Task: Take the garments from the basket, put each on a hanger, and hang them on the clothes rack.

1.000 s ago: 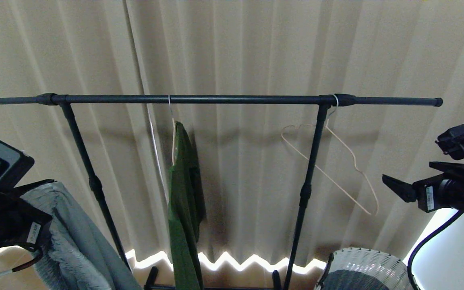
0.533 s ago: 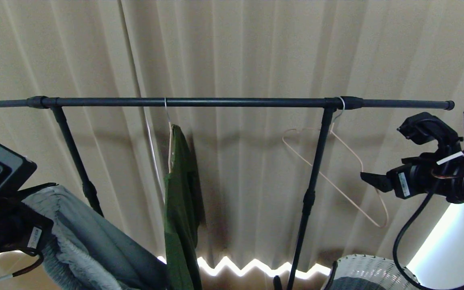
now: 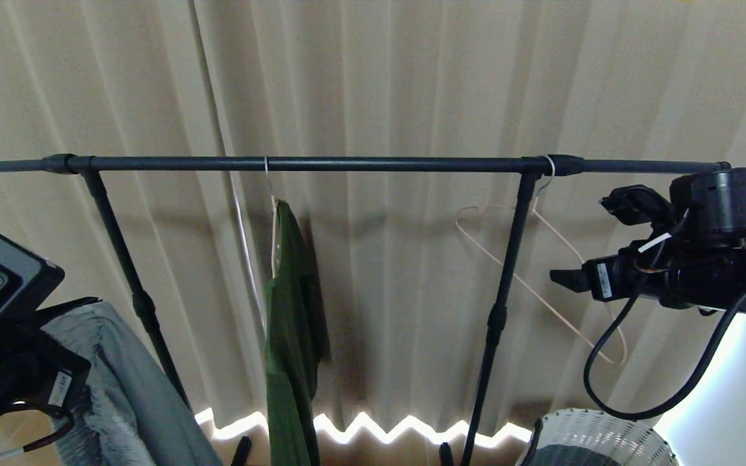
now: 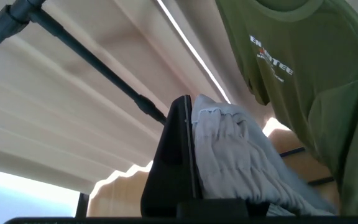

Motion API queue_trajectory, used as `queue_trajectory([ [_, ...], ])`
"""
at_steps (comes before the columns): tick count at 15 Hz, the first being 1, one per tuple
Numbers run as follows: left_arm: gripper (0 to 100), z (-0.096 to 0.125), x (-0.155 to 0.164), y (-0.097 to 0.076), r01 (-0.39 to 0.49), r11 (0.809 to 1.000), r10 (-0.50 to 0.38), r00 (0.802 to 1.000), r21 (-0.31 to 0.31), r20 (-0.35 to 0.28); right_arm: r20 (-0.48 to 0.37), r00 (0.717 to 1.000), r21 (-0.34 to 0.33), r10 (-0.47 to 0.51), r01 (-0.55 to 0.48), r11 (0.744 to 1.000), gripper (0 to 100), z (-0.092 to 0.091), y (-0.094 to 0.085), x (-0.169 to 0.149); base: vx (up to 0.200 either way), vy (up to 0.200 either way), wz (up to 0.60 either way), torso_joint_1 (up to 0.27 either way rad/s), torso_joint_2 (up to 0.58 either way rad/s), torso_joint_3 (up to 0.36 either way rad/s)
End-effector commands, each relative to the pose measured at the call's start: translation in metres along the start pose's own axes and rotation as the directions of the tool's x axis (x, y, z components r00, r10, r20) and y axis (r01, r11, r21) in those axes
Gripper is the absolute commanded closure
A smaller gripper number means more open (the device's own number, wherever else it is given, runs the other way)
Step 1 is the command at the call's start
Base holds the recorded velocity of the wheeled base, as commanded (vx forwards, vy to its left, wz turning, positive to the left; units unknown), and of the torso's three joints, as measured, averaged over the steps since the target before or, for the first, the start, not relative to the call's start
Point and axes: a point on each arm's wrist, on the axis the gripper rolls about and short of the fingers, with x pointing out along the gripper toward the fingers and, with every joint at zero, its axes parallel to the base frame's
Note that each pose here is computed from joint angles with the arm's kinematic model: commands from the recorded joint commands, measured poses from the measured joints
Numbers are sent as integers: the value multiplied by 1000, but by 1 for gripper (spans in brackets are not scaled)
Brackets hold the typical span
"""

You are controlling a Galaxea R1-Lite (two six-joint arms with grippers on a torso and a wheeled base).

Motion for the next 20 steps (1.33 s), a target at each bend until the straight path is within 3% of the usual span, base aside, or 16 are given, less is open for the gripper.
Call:
queue_trajectory([
  [1, 100, -1, -1, -1, 1, 1000, -1, 1000, 0, -1, -12, 1000, -2, 1, -1, 1000, 0, 0, 1, 6, 0, 0, 0, 0, 0, 0],
  [6, 100, -2, -2, -3, 16, 1000, -16, 1000, 6, 7, -19, 999, 32, 39, -38, 999, 0, 5, 18, 25, 0, 0, 0, 0, 0, 0],
  [11, 100, -1, -3, -3, 18, 1000, -18, 1000, 6, 12, -19, 999, 32, 37, -37, 999, 0, 6, 18, 26, 0, 0, 0, 0, 0, 0],
  [12, 100, -1, -3, -3, 18, 1000, -18, 1000, 6, 12, -18, 999, 32, 37, -37, 999, 100, 6, 18, 25, 0, 0, 0, 0, 0, 0],
  [20, 100, -2, -3, -4, 19, 1000, -19, 1000, 8, 9, 5, 999, 38, 33, -34, 999, 100, 8, 16, 17, 0, 0, 0, 0, 0, 0],
])
